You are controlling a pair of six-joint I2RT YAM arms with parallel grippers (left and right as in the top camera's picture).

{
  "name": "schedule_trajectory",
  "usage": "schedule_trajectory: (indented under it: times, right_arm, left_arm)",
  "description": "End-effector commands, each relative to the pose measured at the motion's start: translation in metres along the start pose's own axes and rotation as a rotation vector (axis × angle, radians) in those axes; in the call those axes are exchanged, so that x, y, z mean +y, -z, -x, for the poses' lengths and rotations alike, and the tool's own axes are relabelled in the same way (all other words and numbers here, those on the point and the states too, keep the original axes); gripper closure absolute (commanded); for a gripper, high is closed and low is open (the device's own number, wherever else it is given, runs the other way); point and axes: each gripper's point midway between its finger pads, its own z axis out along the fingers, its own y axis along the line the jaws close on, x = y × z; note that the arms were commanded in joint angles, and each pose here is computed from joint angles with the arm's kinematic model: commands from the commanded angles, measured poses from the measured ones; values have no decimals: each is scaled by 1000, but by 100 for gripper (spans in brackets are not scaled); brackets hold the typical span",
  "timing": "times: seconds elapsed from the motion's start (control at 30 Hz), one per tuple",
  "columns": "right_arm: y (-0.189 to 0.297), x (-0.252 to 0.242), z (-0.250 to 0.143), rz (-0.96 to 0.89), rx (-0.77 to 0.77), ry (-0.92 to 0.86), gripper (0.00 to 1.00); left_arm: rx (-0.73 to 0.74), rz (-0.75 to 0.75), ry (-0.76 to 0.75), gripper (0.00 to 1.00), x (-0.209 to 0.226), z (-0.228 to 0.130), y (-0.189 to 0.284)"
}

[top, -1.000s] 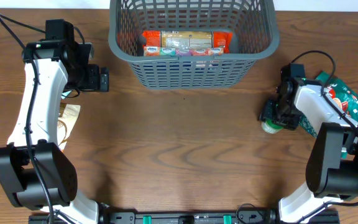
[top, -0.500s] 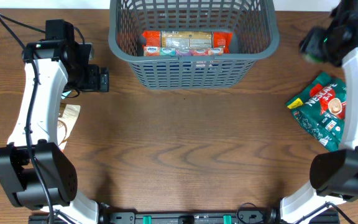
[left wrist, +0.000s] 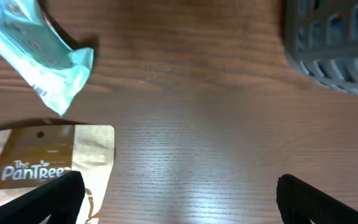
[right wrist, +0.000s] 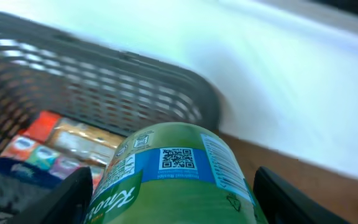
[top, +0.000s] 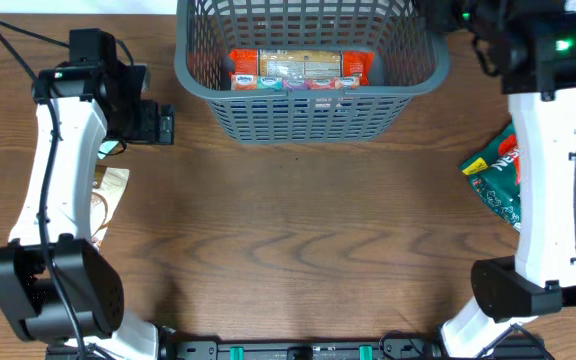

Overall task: Pack container
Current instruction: 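Lift the jar and place it into the basket's right side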

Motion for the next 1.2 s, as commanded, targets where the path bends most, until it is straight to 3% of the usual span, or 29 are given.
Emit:
schedule_trajectory:
  times: [0.0, 0.3, 0.67, 0.8, 0.87, 0.93, 1.17]
  right_arm:
    - [-24, 8, -2, 14, 12, 82, 99]
    - [-131, 39, -83, 124, 264, 85, 99]
    - [-191, 62, -151, 174, 438, 94, 99]
    - [-198, 65, -167, 184, 483, 94, 84]
    - [-199, 66, -171, 187, 496, 94, 53]
    - [-199, 66, -171, 187, 497, 94, 31]
    - [-197, 66, -174, 190, 507, 94, 9]
  left_arm:
    - [-46, 1, -26, 1, -3, 3, 16]
    - [-80, 5, -28, 1, -4, 4, 29]
    - [-79, 5, -28, 2, -4, 4, 30]
    - [-73, 4, -27, 1, -4, 2, 30]
    - [-67, 4, -27, 1, -5, 1, 29]
    - [-63, 3, -26, 1, -5, 0, 29]
    - [-52, 2, -25, 1, -5, -3, 29]
